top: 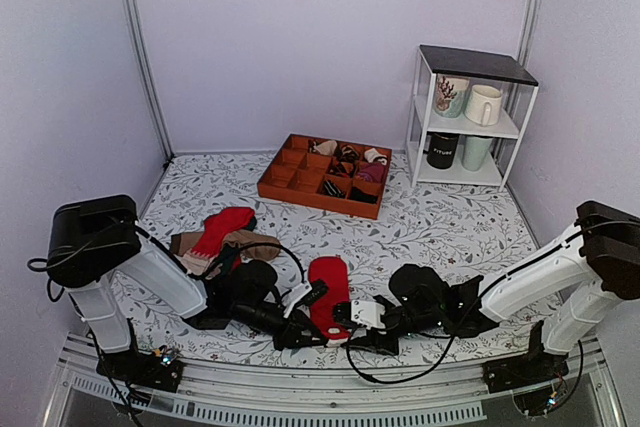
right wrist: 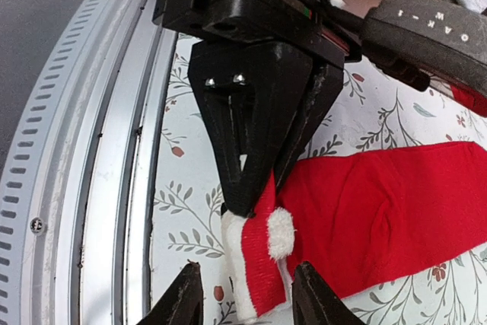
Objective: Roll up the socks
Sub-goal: Roll the sock at the center of the board.
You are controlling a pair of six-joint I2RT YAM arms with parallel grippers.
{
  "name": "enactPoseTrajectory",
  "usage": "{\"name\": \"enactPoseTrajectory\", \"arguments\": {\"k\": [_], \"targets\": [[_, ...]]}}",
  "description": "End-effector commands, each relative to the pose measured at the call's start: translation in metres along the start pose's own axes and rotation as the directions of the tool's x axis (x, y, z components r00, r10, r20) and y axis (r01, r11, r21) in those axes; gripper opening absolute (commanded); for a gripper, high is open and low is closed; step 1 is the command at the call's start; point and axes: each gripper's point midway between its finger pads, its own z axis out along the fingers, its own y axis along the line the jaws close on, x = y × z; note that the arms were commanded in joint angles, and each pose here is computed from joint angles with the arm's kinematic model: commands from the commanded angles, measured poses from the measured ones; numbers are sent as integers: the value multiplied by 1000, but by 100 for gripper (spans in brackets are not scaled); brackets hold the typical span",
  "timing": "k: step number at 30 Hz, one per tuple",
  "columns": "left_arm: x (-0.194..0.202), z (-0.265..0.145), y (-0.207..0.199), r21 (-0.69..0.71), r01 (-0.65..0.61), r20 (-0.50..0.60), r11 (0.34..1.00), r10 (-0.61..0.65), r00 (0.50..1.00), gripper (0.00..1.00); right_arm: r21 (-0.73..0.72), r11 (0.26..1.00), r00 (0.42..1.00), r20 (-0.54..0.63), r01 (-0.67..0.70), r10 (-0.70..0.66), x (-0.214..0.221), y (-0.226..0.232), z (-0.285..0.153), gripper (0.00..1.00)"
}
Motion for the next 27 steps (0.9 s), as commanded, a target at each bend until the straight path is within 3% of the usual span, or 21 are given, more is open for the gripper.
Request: {"name": "enactPoseTrajectory", "arguments": {"k": [1, 16, 22, 27], "targets": [[97, -13, 36, -166, 165, -278, 972, -207, 938, 0, 7, 999, 999, 19, 41, -41, -8, -3, 9, 42], [105, -13, 39, -170, 170, -285, 971, -213, 934, 0, 1, 1000, 993, -113, -26, 25, 26, 4, 24, 35], [110, -13, 40, -168, 175, -294, 970, -219, 930, 0, 128, 992, 999, -53, -2, 8, 7, -16, 4, 44], [112, -15, 40, -170, 180, -298, 969, -225, 928, 0, 60, 996, 996, 52, 69, -72, -15, 2, -15, 45]]}}
